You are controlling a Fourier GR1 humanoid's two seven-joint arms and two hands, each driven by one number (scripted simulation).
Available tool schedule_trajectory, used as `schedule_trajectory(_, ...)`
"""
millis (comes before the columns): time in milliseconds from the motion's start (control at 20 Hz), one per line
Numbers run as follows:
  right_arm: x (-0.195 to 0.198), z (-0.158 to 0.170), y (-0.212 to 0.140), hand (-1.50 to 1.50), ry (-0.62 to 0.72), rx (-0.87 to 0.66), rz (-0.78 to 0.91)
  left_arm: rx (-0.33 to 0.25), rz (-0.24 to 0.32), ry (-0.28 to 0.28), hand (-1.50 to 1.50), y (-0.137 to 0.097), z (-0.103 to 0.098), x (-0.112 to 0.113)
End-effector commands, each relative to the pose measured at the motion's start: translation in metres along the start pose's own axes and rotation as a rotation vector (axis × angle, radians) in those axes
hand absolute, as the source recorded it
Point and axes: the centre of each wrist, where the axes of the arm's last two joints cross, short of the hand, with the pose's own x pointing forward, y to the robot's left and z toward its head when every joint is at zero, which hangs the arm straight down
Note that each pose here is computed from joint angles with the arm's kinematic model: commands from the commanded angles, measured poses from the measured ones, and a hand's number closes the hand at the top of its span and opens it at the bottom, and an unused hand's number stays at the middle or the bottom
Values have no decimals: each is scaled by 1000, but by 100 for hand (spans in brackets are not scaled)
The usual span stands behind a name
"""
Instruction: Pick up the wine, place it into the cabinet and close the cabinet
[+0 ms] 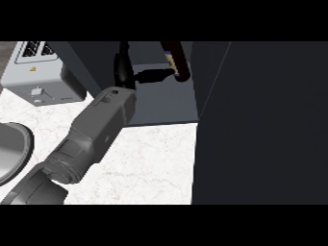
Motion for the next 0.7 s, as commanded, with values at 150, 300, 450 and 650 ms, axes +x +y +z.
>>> schedule_trajectory(150,34,24,8,-150,-65,22,-42,-50,71,-77,-150,2,-7,11)
schedule_trajectory(300,34,24,10,-150,-59,24,-51,-65,155,-111,-150,7,1,-3)
schedule_trajectory(450,39,23,7,-150,-68,-3,-32,-120,218,-125,-150,-13,12,6)
schedule_trajectory(650,51,27,13,-150,-48,-20,-50,-115,255,-146,-150,-10,8,16)
